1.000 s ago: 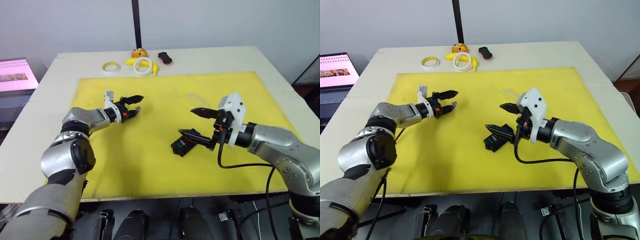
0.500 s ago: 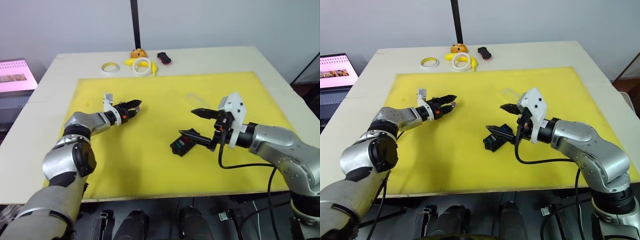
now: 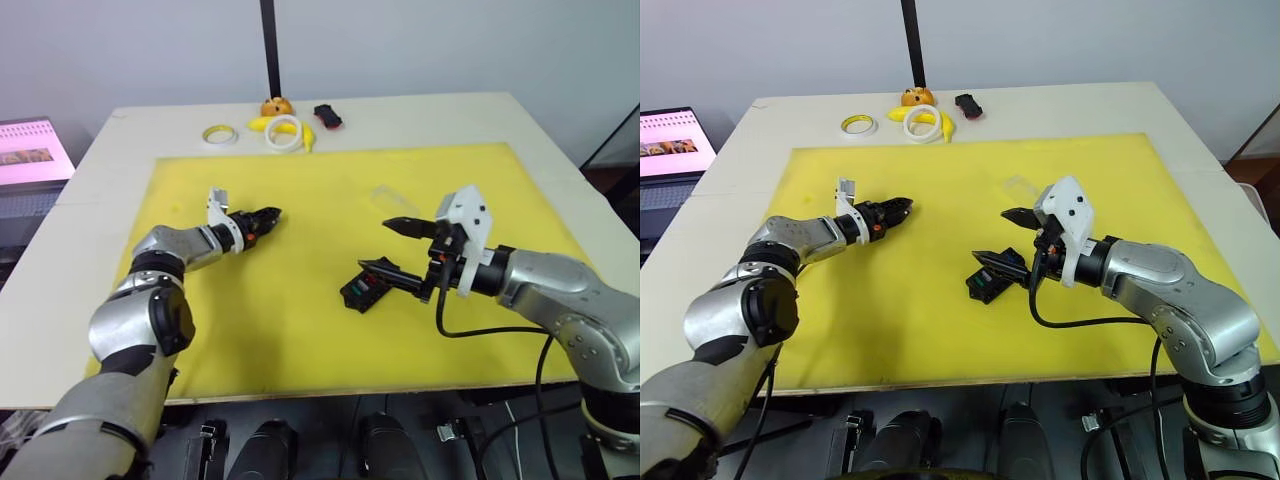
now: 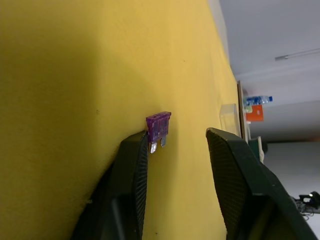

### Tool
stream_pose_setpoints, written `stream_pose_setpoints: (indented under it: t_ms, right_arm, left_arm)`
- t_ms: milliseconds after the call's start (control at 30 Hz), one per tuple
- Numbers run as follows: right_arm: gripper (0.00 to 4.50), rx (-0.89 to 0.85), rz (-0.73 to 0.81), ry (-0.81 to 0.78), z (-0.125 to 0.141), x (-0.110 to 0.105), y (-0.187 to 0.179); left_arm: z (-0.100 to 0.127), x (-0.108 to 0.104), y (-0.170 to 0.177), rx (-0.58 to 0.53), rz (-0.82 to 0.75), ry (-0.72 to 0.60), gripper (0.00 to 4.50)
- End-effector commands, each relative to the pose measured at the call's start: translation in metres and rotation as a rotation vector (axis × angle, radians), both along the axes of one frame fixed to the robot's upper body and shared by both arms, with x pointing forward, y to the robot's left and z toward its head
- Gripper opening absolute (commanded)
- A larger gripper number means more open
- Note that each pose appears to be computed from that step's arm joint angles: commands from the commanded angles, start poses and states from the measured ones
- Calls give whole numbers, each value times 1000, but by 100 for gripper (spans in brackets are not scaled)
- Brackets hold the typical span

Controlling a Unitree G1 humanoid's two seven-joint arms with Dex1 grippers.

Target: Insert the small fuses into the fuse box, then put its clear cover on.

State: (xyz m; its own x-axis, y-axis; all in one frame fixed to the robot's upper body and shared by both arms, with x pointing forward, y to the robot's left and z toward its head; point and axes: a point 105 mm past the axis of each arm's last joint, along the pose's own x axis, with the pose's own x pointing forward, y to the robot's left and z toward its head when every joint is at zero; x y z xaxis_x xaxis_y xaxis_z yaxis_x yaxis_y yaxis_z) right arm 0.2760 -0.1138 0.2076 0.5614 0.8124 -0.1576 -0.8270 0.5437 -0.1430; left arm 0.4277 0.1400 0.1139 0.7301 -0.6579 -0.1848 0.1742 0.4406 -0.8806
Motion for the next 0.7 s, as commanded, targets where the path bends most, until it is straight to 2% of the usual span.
stream_pose_setpoints:
  t_ms: [33,133,300,400,500,567,700]
  right_arm:
    - [450,0,12,-46,10,-4,1]
    - [450,-1,12,-45,10,-4,1]
    - [450,-2,11,-42,10,-5,0]
    - [450,5,5,-33,10,-7,-3]
    - [450,31,0,-13,10,-11,-6]
    - [450,88,-1,14,14,-14,-9]
    - [450,189,27,76,25,-22,-11]
  left_arm:
    - [-20,-2,14,67,59,52,131]
    - [-20,-3,17,65,64,52,5]
    - [-11,-4,29,57,62,24,5]
    - [8,-4,39,74,24,-67,5]
    - [37,-10,43,74,-87,-196,5]
    - [61,-25,37,106,-244,-325,5]
    - [94,-76,7,163,-569,-518,5]
